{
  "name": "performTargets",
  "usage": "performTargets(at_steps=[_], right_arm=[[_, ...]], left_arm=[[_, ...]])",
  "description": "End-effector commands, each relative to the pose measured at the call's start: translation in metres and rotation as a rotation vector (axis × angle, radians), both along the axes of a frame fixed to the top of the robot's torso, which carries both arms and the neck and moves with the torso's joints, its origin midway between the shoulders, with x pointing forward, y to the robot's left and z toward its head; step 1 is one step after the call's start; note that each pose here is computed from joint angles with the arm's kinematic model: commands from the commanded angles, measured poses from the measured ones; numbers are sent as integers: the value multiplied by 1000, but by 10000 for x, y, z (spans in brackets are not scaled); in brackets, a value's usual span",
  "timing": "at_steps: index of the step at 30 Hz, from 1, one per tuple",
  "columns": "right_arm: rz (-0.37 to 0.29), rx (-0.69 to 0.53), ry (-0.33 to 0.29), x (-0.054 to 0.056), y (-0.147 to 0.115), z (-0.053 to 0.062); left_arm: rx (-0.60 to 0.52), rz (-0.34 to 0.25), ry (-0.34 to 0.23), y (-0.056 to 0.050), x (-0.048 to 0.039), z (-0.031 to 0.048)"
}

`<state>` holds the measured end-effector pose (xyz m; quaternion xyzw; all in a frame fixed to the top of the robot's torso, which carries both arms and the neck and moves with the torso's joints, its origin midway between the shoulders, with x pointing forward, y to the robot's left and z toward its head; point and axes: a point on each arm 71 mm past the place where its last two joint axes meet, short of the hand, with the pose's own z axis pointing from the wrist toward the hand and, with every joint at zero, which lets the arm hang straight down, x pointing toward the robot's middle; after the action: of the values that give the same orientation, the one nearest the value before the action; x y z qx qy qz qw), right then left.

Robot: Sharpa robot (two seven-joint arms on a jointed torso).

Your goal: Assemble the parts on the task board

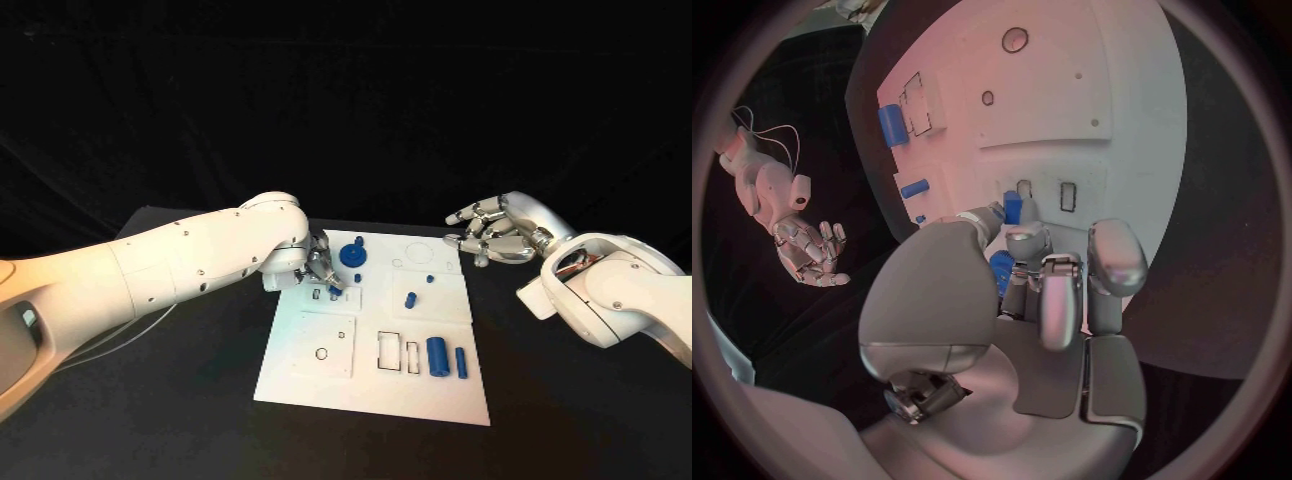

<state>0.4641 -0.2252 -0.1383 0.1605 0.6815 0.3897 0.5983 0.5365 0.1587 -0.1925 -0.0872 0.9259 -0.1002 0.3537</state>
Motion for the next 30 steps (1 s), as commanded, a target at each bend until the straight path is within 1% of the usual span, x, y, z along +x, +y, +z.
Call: performTargets(at_steps=[1,7,14,20,23,30], right_arm=[[11,-10,8,-1,7,-12],[10,-11,8,2,5,-17],[11,-11,9,6,6,-26],[12,-11,10,7,12,-31],[13,-11,9,7,15,-32],[13,-7,1,8,16,-29]], left_arm=[[-38,47,-8,16,-20,23],[-74,74,-22,58,-73,51],[-77,82,-29,86,-107,60],[-63,77,-41,79,-112,50],[-49,71,-52,72,-114,35],[-32,60,-57,61,-121,-1]])
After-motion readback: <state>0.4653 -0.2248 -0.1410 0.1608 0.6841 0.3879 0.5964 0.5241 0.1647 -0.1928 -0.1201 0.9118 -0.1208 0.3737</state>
